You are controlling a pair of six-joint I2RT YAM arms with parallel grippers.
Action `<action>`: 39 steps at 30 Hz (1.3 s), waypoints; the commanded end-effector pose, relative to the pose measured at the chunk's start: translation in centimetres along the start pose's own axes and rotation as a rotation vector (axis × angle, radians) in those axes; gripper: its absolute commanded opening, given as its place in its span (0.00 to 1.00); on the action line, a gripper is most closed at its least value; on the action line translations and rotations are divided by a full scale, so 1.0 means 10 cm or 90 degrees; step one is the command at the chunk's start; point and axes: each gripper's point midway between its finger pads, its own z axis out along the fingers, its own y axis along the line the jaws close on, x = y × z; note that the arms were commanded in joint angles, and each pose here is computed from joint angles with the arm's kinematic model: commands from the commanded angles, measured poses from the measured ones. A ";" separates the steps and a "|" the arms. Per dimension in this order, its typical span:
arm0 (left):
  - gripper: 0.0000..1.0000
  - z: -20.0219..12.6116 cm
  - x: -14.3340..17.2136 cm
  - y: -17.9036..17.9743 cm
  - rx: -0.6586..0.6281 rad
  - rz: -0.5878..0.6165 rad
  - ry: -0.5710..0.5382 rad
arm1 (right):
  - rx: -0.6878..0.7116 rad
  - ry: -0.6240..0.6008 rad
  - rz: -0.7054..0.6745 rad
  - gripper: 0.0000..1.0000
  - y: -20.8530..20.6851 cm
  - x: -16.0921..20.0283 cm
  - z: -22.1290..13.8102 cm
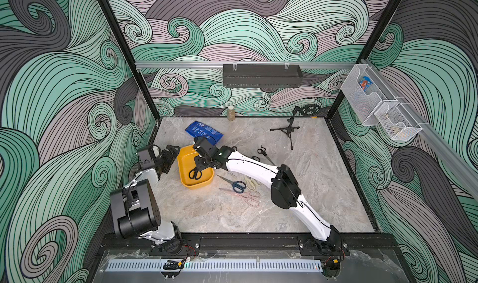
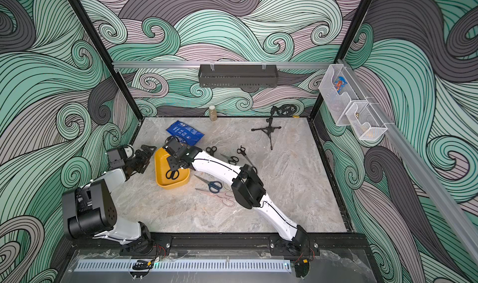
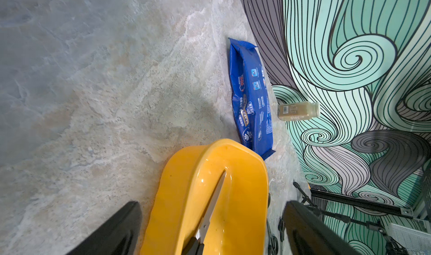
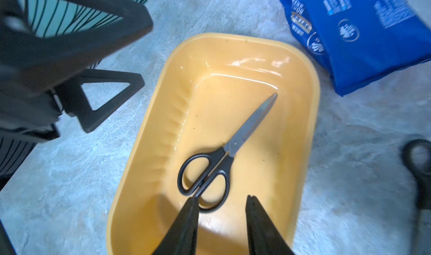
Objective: Put the scissors into the storage box
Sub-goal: Place the scissors in the storage box, then pick up the scissors from the center of the board.
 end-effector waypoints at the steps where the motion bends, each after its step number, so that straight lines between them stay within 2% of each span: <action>1: 0.98 0.02 -0.02 -0.31 0.020 0.071 0.013 | 0.033 -0.032 -0.053 0.39 -0.22 -0.19 -0.36; 8: 0.99 0.14 0.35 -0.79 0.024 0.190 0.073 | 0.094 0.021 -0.062 0.40 -0.87 0.11 -0.55; 15: 0.99 0.17 0.66 -1.10 0.025 0.262 0.119 | 0.125 0.061 0.006 0.48 -1.53 0.27 -0.51; 26: 0.99 0.12 0.84 -0.96 -0.008 0.297 0.125 | 0.137 0.078 0.104 0.49 -2.19 0.18 -0.06; 39: 0.98 0.16 0.94 -0.84 -0.012 0.296 0.132 | 0.154 0.093 0.087 0.46 -2.37 0.23 0.43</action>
